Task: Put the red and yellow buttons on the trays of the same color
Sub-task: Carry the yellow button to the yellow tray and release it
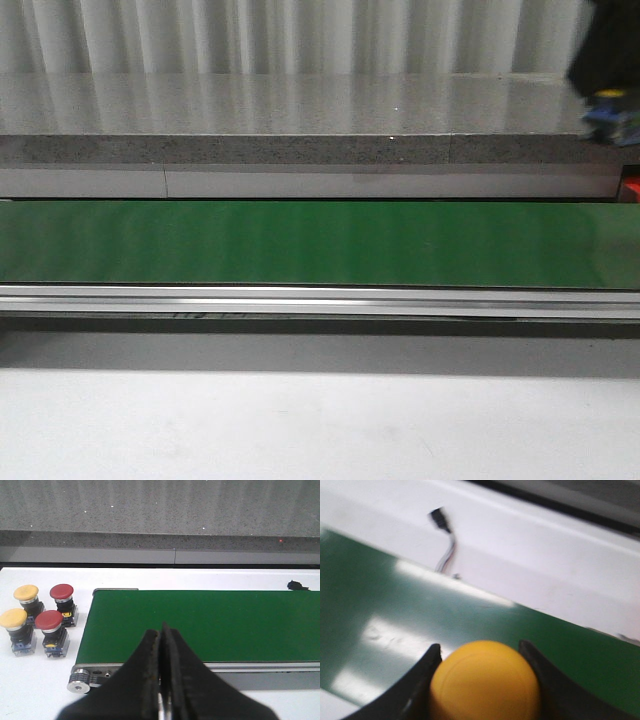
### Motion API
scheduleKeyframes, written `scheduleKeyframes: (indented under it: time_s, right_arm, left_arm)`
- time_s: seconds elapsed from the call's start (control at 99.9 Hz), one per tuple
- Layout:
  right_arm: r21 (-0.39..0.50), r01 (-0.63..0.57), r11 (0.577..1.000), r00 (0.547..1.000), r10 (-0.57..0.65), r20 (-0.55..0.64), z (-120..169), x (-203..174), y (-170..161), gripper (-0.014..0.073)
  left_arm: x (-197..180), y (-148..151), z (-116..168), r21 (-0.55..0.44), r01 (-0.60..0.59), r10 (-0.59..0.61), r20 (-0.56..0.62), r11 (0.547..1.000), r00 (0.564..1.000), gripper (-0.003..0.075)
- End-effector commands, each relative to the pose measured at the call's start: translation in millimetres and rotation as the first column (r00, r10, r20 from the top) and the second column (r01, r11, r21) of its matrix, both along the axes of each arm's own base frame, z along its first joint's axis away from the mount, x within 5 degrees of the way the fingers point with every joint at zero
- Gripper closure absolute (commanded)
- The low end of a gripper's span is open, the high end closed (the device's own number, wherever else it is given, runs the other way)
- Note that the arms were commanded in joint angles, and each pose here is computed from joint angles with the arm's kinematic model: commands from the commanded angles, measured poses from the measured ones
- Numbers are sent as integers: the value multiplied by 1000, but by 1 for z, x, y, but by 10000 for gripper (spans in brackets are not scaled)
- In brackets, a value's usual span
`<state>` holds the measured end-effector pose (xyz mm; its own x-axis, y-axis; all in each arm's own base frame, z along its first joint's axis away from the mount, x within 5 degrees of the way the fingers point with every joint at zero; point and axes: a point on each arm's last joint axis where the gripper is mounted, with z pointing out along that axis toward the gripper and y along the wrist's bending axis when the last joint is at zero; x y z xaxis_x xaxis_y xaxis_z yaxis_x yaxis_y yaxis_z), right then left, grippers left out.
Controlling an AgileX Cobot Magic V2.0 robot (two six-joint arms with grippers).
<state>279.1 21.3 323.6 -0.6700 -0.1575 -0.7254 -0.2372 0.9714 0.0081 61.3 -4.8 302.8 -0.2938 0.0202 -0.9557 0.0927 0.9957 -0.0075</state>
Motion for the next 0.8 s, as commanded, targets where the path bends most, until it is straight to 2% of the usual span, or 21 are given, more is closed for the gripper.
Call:
scheduleKeyframes:
  time_s: [0.0, 0.07, 0.19, 0.33, 0.41, 0.601, 0.791]
  right_arm:
    - [68, 209, 976, 967, -216, 131, 35, -16, -38, 517]
    - [117, 357, 927, 917, -372, 143, 41, -26, -69, 517]
    - [153, 560, 814, 800, -580, 157, 43, -41, -121, 517]
    - [233, 717, 657, 627, -754, 195, 32, -54, -164, 517]
    - [269, 764, 586, 548, -810, 209, 20, -58, -180, 517]
    - [290, 818, 496, 448, -867, 218, -23, -59, -201, 517]
    - [266, 840, 472, 438, -881, 179, -56, -44, -217, 517]
  left_arm:
    - [1, -1, 16, -23, 13, -10, 101, 1000, 995, 741]
    - [1, -1, 16, -23, 13, -10, 101, 1000, 995, 741]
    - [1, -1, 16, -23, 13, -10, 101, 1000, 995, 741]
    - [1, -1, 16, -23, 13, -10, 101, 1000, 995, 741]
    - [1, -1, 16, -23, 13, -10, 101, 1000, 995, 741]
    - [1, -1, 16, -23, 13, -10, 101, 1000, 995, 741]
    - [1, -1, 16, -23, 13, -10, 101, 1000, 995, 741]
